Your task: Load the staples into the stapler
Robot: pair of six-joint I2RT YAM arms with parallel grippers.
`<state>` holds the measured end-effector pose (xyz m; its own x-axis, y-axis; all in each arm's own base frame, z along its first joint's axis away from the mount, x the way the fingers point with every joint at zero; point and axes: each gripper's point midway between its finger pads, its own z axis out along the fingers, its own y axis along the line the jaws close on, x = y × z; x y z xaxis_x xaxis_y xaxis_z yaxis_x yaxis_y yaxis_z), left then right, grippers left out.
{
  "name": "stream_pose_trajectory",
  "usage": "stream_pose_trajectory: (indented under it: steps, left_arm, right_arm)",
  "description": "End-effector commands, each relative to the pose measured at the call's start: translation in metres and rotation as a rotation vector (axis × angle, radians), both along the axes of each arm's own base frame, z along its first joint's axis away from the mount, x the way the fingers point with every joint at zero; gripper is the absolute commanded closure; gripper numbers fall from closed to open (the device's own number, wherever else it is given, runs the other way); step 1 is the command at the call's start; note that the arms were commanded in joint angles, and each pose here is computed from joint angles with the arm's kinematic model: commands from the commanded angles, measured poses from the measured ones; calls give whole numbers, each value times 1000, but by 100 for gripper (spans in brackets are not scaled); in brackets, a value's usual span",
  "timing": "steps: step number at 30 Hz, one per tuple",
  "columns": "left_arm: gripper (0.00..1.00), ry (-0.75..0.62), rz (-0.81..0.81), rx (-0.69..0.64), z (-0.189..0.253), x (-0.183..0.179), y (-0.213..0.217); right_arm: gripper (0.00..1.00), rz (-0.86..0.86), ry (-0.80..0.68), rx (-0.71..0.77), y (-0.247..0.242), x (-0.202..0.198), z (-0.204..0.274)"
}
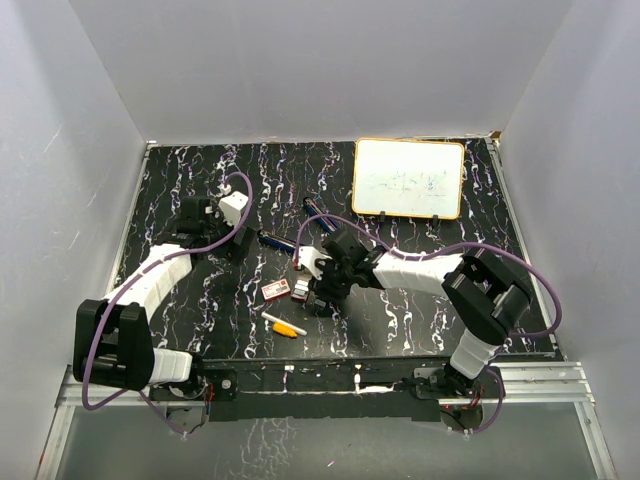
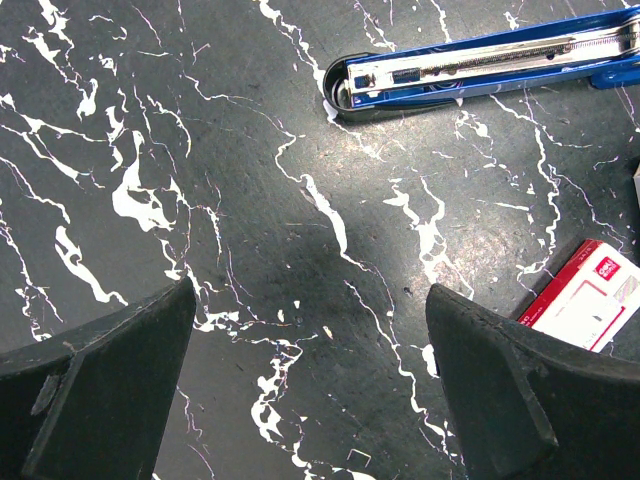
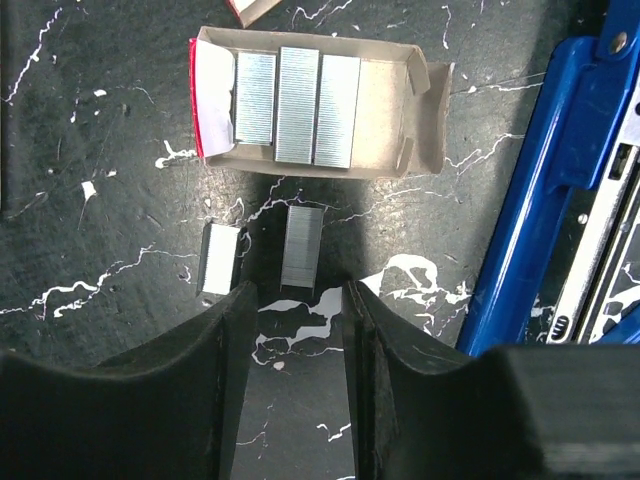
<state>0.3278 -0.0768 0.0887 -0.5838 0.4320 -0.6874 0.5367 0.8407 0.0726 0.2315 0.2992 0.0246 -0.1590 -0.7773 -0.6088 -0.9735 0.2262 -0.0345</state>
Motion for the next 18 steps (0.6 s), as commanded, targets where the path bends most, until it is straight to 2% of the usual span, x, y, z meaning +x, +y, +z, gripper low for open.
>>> stream_pose_trajectory:
  steps: [1,9,18]
  left_arm:
    - [3,-27,-2,-13,12,0,-1]
    - [3,-26,-4,-11,12,0,-1]
    - [3,-39,-2,4,14,1,2]
  right_arm:
    - [59,-5,-37,36,11,8,6]
    - [62,-11,-24,30,14,6,0]
    - [72,-30,-33,11,9,8,-2]
